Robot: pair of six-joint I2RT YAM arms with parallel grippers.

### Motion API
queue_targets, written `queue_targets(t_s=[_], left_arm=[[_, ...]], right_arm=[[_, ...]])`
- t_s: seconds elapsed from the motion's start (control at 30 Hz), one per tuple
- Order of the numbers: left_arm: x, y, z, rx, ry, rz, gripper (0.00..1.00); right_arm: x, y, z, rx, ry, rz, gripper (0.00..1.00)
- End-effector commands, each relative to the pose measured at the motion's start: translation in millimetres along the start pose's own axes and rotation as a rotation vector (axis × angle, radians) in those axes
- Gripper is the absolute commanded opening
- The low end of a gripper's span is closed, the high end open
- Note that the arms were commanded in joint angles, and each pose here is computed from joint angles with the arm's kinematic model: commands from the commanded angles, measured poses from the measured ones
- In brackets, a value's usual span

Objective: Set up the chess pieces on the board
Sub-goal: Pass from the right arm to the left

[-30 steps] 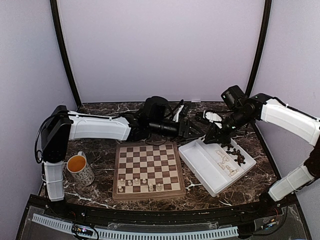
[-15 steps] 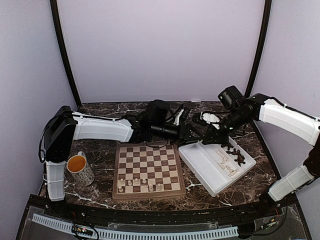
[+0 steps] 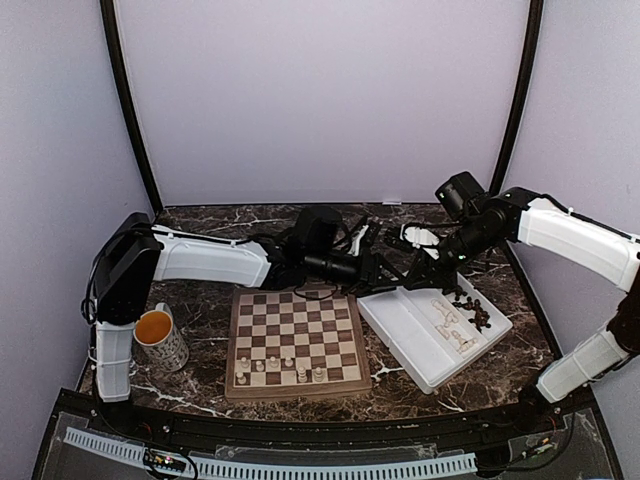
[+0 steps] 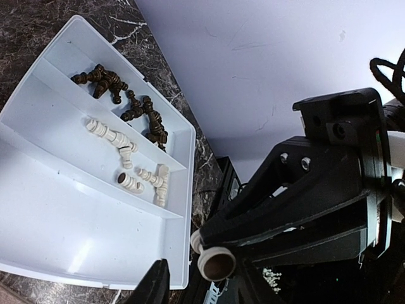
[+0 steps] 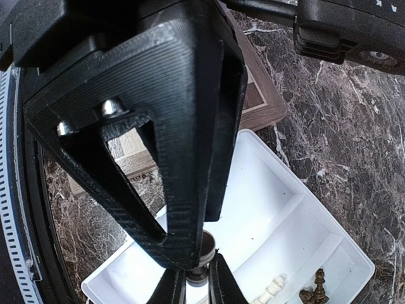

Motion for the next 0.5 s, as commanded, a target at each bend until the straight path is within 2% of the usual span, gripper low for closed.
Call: queue_targets(t_s=[0.0,0.47], left_arm=[[-8.3,-1.7,-10.7,0.047,-0.021,-0.017,0.35],[-10.2,-6.7,-8.0,0.077,-0.016,-0.022,0.31]], right_arm=[[-11.4,5.3,2.7,0.005,0.025,-0.047,0.14],[-9.5,3.3,5.3,-0.018,0.035,-0.043,0.14]])
Point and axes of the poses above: each gripper's point midway between its finger pads, its own y axis back along the fingers, its own z axis along the line the jaws close on, x = y × z, the point moved 9 cm from there along y, back along the fingers, and after that the axes turned 10 degrees about -y, right-handed, at the moved point
